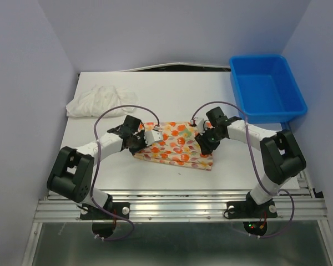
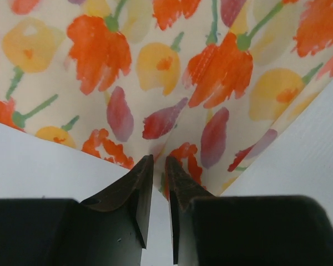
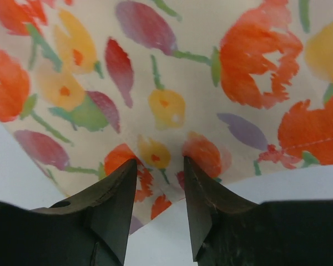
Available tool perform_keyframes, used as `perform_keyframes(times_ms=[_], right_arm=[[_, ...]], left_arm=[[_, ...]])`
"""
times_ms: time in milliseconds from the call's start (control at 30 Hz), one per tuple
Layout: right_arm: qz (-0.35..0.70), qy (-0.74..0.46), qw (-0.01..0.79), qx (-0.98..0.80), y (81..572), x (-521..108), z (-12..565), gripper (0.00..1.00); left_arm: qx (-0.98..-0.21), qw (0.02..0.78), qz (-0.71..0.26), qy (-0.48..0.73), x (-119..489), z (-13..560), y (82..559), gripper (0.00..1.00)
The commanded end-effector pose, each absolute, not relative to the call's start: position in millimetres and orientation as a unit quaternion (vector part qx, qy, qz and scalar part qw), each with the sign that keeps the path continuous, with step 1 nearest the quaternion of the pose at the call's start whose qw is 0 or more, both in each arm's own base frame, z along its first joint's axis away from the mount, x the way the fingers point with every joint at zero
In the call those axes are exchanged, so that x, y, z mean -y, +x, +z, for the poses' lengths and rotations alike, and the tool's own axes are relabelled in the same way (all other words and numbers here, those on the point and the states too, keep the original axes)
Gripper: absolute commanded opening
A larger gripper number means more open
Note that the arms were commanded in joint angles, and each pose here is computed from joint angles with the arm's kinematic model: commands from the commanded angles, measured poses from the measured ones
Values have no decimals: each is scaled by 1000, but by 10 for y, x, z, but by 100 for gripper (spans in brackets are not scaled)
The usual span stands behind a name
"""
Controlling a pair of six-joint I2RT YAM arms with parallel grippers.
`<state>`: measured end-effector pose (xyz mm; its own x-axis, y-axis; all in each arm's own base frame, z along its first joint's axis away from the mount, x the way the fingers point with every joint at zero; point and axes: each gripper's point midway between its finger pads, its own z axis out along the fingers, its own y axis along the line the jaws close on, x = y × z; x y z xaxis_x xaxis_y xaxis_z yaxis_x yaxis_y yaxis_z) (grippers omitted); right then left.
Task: Fold and stack the skirts
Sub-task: Fold the skirt
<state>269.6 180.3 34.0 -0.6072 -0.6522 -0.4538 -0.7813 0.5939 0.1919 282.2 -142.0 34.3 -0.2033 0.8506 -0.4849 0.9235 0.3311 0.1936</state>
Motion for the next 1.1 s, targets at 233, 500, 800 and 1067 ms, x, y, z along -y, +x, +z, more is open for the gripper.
perform_keyframes(times_ms=[233,500,800,1067], right_arm=[[47,-433,210,-875,3651,-1684,195,44],[62,-436,310,-843,4670,-2232,681,45],[81,-414,420,-804,4497,-2237,1853,65],[159,-303,329,-880,3822,-2159,1401,83]], left_arm=[[-702,182,-84,683,1628,26,1992,20],[-669,196,-257,669,3027,631,1468,26],[-684,315,-272,599,3271,1733,1846,68],[-708,429,-174,534,2472,1917,2286,99]])
